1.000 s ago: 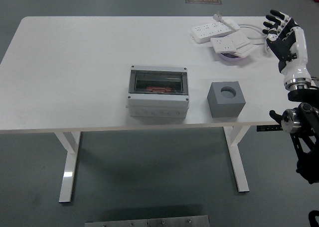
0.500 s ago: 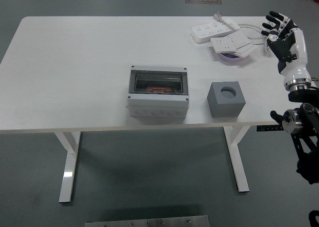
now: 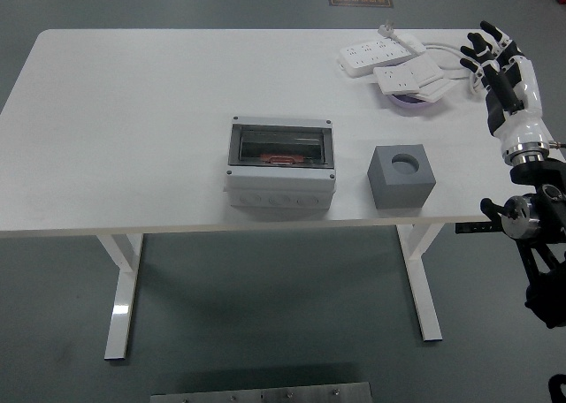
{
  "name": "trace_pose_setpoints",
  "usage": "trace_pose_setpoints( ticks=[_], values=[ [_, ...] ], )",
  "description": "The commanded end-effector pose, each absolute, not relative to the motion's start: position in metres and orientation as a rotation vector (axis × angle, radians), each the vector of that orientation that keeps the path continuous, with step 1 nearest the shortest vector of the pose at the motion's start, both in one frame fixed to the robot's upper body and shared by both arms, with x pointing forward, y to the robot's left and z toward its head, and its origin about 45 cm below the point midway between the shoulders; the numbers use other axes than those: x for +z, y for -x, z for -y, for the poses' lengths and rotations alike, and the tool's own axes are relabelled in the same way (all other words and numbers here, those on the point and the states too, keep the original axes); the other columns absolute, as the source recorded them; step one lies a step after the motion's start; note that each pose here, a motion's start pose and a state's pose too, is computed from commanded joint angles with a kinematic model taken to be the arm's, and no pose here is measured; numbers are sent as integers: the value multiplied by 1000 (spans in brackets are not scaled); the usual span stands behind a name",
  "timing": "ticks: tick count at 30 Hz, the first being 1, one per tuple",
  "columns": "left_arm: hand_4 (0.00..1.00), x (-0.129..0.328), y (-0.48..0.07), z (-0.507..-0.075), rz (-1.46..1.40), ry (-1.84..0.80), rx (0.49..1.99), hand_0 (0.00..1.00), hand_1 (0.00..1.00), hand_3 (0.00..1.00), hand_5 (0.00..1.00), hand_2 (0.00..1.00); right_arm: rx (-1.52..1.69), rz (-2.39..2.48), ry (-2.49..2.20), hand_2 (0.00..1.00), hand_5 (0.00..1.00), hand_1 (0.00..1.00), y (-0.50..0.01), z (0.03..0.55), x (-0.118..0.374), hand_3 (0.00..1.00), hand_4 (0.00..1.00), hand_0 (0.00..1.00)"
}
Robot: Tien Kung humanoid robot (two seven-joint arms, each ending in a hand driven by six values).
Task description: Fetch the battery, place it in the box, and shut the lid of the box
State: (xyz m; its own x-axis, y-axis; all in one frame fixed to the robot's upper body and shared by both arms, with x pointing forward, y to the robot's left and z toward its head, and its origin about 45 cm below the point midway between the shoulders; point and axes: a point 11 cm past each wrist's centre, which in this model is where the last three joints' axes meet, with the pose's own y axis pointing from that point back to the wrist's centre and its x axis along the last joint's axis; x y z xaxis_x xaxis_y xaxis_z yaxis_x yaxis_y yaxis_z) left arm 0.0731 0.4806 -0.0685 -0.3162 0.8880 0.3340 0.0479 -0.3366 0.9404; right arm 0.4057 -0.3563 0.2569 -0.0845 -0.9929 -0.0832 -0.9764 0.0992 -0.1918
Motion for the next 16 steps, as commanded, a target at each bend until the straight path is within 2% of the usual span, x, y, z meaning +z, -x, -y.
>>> trace_pose_setpoints(
  ticks=[16],
  values=[
    [446, -69, -71, -481, -1259, -1286, 1721, 648, 665, 553, 2, 550, -115, -2172, 1989, 830, 998, 809, -405, 356, 255, 887, 998, 841]
  ],
)
